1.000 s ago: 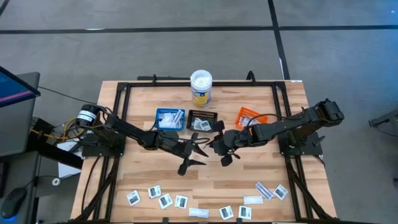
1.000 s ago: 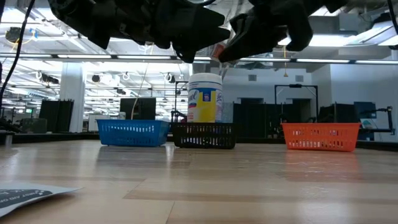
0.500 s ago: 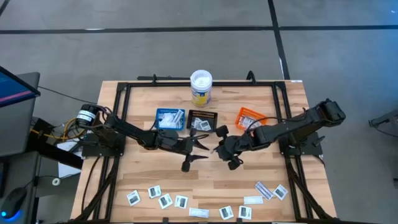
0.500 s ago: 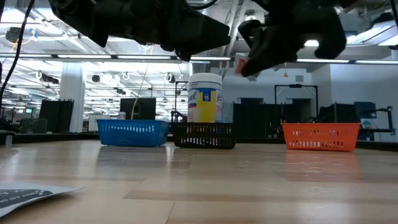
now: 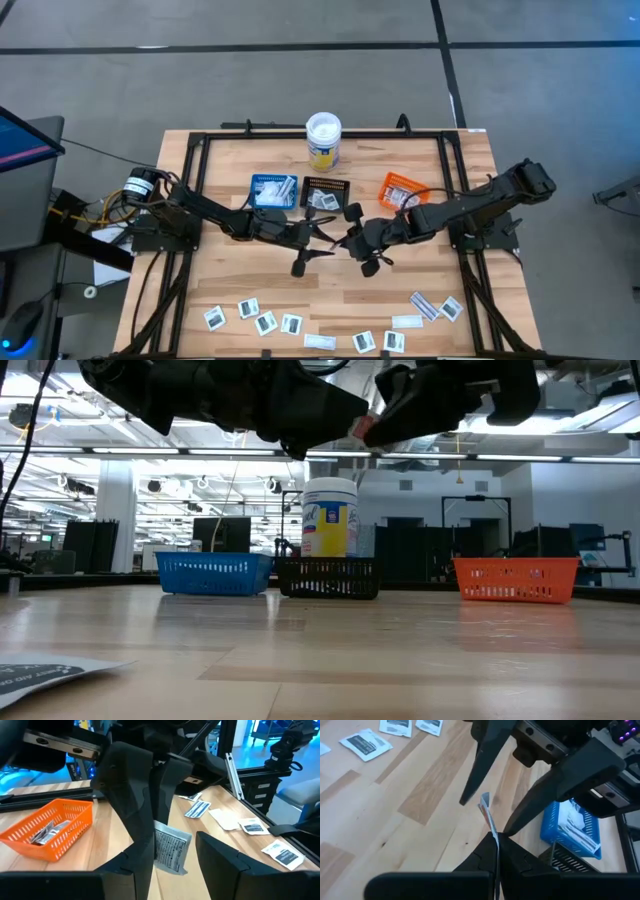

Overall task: Pick & Place First Aid Supplies
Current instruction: Put the orange ointment pack into the orange bin

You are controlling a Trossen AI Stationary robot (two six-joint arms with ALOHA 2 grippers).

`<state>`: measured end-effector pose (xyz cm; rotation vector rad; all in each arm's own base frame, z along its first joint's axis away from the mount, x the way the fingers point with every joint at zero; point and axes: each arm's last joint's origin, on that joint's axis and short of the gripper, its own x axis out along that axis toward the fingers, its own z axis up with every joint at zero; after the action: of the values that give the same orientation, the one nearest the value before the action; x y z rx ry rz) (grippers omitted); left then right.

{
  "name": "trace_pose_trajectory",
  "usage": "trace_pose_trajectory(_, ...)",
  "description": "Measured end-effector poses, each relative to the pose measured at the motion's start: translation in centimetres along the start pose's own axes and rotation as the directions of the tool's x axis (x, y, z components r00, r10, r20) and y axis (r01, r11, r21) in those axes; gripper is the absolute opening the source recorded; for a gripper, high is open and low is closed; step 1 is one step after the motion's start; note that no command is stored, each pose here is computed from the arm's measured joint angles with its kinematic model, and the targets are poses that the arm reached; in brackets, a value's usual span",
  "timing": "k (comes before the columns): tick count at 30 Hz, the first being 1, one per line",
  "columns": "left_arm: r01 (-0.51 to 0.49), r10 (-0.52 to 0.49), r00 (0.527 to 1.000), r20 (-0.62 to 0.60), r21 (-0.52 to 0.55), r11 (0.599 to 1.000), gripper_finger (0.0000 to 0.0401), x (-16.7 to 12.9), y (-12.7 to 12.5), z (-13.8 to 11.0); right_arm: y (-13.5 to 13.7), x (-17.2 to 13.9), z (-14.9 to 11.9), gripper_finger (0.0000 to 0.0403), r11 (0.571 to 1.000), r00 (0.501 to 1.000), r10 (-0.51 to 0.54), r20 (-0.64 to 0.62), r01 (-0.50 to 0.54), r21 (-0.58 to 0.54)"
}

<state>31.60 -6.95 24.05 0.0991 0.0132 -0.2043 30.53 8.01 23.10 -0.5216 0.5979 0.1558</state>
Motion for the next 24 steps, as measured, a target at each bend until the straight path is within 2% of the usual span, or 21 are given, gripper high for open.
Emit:
trace_pose_trajectory(10,0.030,-0.030,1.000,-0.001,0.000,1.000,0.0140,0.0,-0.1,0.0,-0.9,0.1,-0.3,0.0001,0.996,0.997,-0.076,-0.029,0.077,0.055)
trace_pose_trajectory(20,0.030,-0.030,1.000,-0.008,-0.001,1.000,0.0127,0.0,-0.1,-0.1,-0.9,0.1,-0.3,0.0001,0.995,0.997,-0.075,-0.033,0.077,0.061)
trace_pose_trajectory(24,0.026,-0.026,1.000,-0.008,-0.001,1.000,0.0124,0.0,-0.1,-0.1,-1.1,-0.6,-0.1,0.0001,0.991,0.996,-0.082,-0.023,0.084,0.101)
